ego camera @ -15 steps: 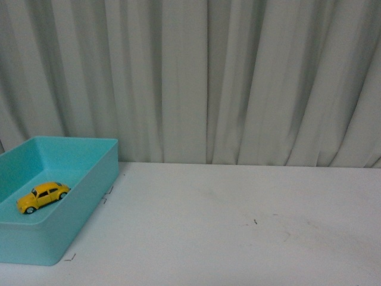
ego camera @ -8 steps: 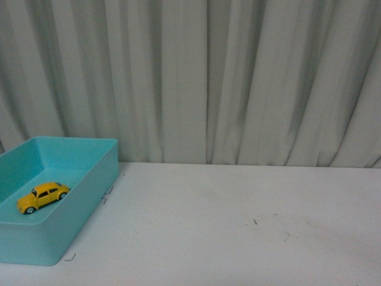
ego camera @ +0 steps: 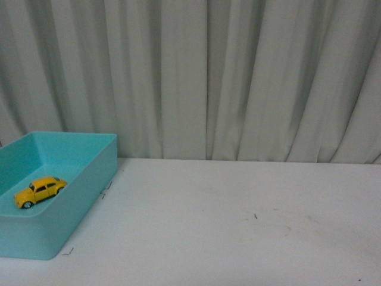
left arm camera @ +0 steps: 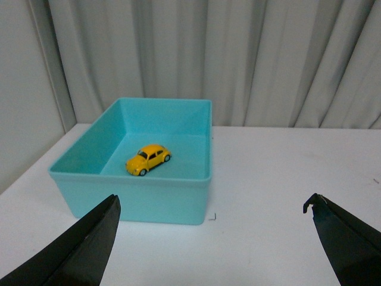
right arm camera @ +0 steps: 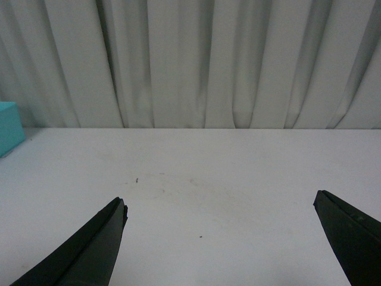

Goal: Wind up and store yellow beetle toy

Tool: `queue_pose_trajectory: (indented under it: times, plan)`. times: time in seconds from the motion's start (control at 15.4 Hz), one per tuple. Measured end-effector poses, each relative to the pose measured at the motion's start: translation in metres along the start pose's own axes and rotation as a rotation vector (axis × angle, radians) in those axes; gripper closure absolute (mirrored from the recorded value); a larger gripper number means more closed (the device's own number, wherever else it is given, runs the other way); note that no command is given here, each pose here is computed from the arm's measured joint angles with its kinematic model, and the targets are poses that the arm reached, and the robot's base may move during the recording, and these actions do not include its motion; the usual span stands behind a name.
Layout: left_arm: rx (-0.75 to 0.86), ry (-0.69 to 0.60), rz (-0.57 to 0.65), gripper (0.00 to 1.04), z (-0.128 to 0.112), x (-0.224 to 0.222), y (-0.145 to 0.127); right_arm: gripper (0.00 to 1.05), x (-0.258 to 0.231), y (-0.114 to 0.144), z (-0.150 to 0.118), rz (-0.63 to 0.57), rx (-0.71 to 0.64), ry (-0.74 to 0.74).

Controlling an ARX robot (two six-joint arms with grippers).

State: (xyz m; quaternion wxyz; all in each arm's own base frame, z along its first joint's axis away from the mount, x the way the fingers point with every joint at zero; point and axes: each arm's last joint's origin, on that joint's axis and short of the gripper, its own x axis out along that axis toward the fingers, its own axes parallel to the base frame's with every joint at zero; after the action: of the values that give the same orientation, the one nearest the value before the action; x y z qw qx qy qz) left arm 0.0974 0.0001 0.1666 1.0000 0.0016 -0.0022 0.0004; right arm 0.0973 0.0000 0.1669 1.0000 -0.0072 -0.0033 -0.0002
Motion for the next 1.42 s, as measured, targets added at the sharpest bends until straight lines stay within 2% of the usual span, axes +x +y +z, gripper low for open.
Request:
queue_pose_trajectory:
  times: [1.42]
  plan:
    - [-0.003, 0.005, 0.000, 0.07, -0.0005, 0.0000, 0.0000, 0.06, 0.0000, 0.0000, -0.0005, 0.000, 0.004, 0.005]
